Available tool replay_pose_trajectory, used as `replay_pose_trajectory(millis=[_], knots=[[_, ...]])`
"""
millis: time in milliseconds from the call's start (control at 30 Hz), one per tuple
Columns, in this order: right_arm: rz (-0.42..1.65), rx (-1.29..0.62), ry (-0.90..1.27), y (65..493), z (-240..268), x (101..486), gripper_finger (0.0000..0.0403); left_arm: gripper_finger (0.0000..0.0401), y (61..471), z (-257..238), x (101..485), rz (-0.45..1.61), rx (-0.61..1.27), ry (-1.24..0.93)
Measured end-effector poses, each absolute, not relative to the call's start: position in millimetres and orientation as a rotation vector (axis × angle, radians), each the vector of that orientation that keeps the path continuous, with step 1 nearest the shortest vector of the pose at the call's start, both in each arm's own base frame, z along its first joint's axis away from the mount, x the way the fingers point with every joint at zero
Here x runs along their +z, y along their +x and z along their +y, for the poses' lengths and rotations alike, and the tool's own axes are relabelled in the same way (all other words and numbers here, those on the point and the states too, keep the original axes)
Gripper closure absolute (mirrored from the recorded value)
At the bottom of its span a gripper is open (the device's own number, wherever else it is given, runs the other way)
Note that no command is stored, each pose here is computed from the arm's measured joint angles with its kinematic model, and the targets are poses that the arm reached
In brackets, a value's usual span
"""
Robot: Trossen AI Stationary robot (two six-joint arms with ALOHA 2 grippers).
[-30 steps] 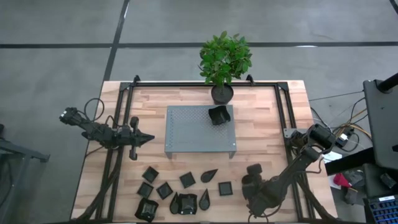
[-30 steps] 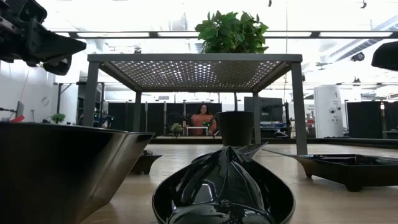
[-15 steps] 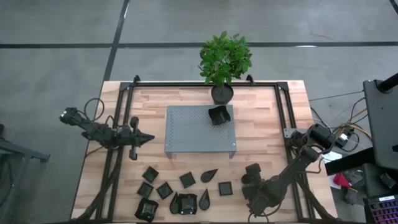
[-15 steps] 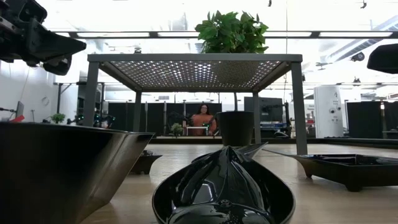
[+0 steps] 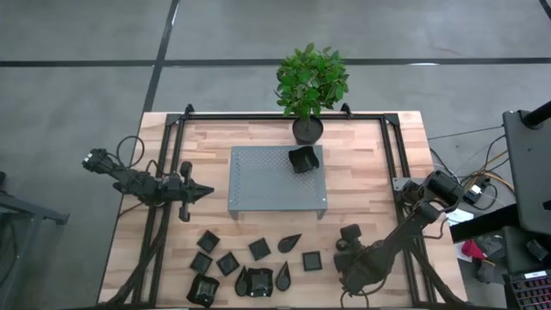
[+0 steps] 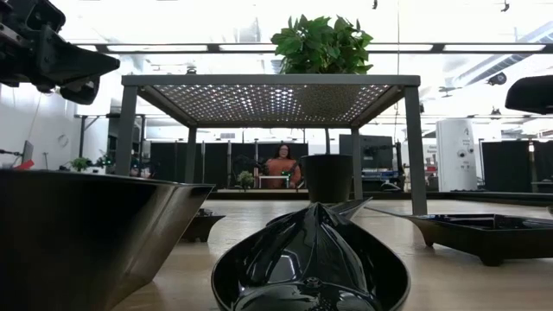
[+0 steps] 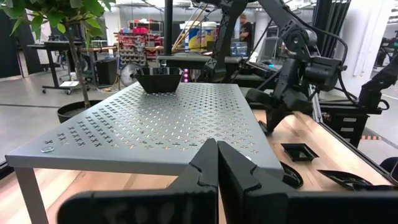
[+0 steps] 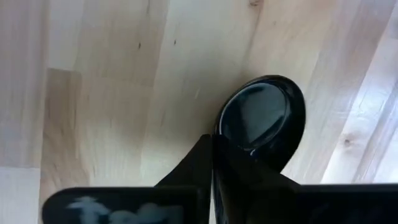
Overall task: Pick & Place Mini shaped plates
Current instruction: Put the black drop-shaped plate on the shelf
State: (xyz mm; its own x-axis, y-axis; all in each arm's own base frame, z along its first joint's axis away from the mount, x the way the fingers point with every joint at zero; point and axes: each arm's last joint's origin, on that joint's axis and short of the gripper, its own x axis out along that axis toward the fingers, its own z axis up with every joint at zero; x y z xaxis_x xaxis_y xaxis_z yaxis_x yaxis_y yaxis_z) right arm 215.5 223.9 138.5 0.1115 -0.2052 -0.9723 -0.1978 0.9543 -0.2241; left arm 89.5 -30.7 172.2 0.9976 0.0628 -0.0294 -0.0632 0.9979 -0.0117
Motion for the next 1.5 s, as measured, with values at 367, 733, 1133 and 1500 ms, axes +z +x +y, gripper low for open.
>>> replay_pose_trajectory(millis=[367, 733, 1133, 1500], knots=[[1.402, -0.010, -0.322, 227.1, 233.2, 158.2, 0.0394, 0.0401, 89.5, -30.7, 172.1, 0.030, 0.064, -0.013], [1.310, -0.004, -0.369, 242.4, 245.3, 199.1, 0.0394, 0.0401, 89.5, -30.7, 172.2, 0.029, 0.063, -0.013], [1.242, -0.020, -0.379, 256.7, 248.2, 252.4, 0.0394, 0.0401, 89.5, -30.7, 172.2, 0.029, 0.064, -0.013], [1.118, -0.057, -0.506, 274.4, 235.2, 298.3, 0.0394, 0.0401, 89.5, -30.7, 172.2, 0.029, 0.064, -0.013]])
